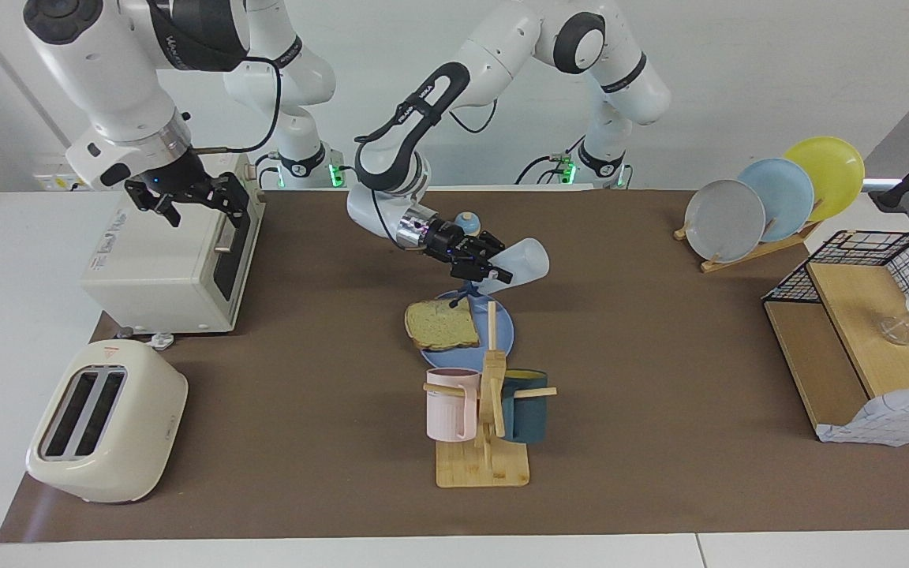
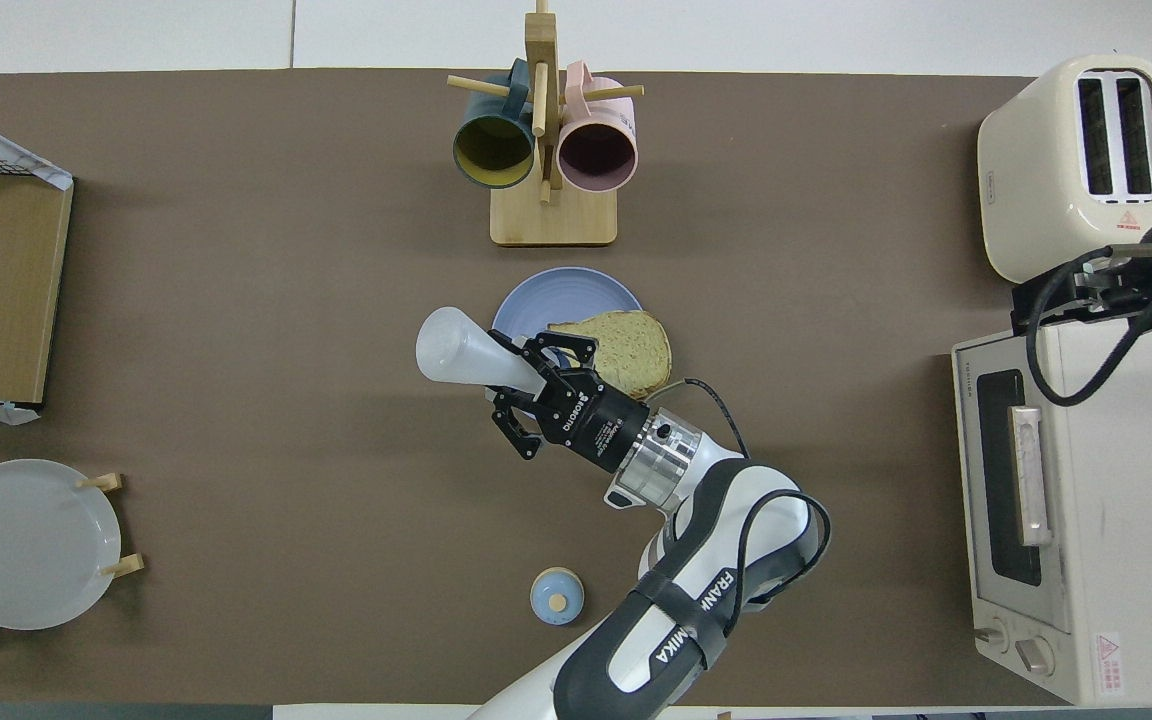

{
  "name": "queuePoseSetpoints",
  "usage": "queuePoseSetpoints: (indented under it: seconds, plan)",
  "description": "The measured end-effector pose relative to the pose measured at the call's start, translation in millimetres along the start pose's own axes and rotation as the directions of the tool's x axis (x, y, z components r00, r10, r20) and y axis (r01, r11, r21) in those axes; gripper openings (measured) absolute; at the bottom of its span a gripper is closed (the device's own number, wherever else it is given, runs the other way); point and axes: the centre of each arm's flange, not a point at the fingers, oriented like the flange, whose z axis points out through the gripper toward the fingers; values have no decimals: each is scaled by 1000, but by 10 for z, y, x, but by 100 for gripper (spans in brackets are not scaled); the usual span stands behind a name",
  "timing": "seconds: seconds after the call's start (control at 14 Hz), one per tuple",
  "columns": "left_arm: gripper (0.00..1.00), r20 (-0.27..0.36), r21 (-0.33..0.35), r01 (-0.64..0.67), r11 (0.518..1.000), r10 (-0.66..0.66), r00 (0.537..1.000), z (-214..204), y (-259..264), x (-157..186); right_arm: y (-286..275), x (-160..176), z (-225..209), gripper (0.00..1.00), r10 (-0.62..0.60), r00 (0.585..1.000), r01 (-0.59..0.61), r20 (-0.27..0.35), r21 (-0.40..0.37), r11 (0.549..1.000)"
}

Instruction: Put bread on plate and add seasoning

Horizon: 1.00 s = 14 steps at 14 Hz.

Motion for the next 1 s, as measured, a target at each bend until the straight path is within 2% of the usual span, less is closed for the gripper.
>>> queuePoseSetpoints:
  seconds: [0.43, 0.57, 0.71, 1.0]
  plan:
    - [41, 48, -29, 13, 1000, -12, 999, 461, -157, 38, 0, 0, 0, 100, 0, 1000, 0, 0, 0, 1000]
    - [41, 43, -30, 26, 999, -25, 999, 457, -209, 16, 0, 0, 0, 100, 0, 1000, 0, 0, 0, 1000]
    - [41, 28, -14, 39, 999, -38, 999, 300, -233, -25, 0, 0, 0, 100, 0, 1000, 0, 0, 0, 1000]
    - [41, -10, 42, 62, 997, -62, 998, -345, -140, -169, 0, 0, 0, 100, 0, 1000, 0, 0, 0, 1000]
